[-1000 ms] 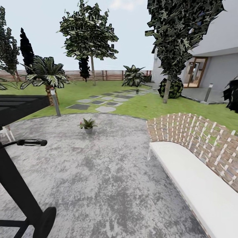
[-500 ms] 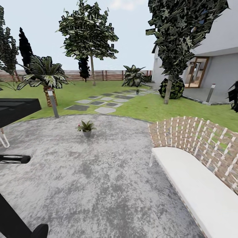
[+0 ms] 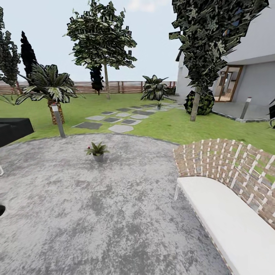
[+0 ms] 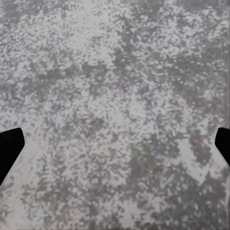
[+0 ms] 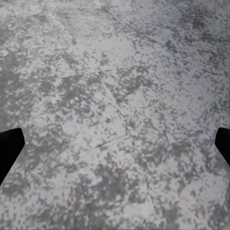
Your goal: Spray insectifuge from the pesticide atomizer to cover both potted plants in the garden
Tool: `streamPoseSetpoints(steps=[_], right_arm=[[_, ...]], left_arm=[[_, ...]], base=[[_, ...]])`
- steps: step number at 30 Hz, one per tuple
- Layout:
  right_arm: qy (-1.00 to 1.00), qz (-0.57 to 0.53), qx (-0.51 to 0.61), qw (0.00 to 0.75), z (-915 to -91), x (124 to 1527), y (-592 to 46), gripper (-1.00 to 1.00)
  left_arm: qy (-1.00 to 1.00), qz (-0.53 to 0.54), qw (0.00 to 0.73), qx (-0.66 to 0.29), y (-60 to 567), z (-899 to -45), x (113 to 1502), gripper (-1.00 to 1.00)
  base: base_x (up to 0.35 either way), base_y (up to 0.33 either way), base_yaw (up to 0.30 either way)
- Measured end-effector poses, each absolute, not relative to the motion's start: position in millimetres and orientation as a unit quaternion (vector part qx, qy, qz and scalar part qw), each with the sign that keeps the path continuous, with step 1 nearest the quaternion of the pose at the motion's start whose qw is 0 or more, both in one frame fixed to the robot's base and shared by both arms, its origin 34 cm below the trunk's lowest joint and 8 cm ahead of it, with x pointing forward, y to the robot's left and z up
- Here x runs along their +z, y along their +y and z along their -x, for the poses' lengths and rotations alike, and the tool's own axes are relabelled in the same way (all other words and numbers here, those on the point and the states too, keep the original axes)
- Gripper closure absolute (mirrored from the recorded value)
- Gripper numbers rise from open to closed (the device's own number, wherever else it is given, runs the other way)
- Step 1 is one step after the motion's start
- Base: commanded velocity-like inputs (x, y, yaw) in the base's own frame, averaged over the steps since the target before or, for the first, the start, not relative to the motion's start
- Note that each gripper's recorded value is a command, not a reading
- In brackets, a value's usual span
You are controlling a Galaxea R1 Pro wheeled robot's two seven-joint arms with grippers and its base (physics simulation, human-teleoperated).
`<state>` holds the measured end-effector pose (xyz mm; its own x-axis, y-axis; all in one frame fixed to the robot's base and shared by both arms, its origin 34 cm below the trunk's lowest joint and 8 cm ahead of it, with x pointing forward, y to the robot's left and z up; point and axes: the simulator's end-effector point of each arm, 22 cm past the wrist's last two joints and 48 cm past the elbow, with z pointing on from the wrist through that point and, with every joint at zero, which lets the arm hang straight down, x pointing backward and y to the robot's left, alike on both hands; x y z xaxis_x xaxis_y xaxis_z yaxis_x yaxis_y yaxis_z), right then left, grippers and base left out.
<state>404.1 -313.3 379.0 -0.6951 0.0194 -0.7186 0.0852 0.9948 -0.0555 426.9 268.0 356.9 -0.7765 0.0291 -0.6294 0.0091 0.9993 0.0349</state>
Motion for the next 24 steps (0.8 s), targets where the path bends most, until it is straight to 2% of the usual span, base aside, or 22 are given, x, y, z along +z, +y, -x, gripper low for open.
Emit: streamPoseSetpoints(steps=[8,15,24], right_arm=[[0.92,-0.028,-0.042,0.389,-404.0,378.8,-313.1,-1.0],[0.92,-0.028,-0.042,0.389,-403.9,378.8,-313.0,-1.0],[0.921,-0.028,-0.042,0.387,-402.6,377.5,-312.7,-1.0]], left_arm=[[0.942,-0.011,0.334,0.015,267.8,-426.9,356.9,-1.0],[0.942,-0.01,0.334,0.015,268.0,-426.8,356.9,-1.0],[0.943,-0.008,0.334,0.016,269.5,-427.0,356.4,-1.0]], base=[[0.285,-0.147,0.0],[0.324,-0.028,0.011],[0.334,-0.001,0.166]])
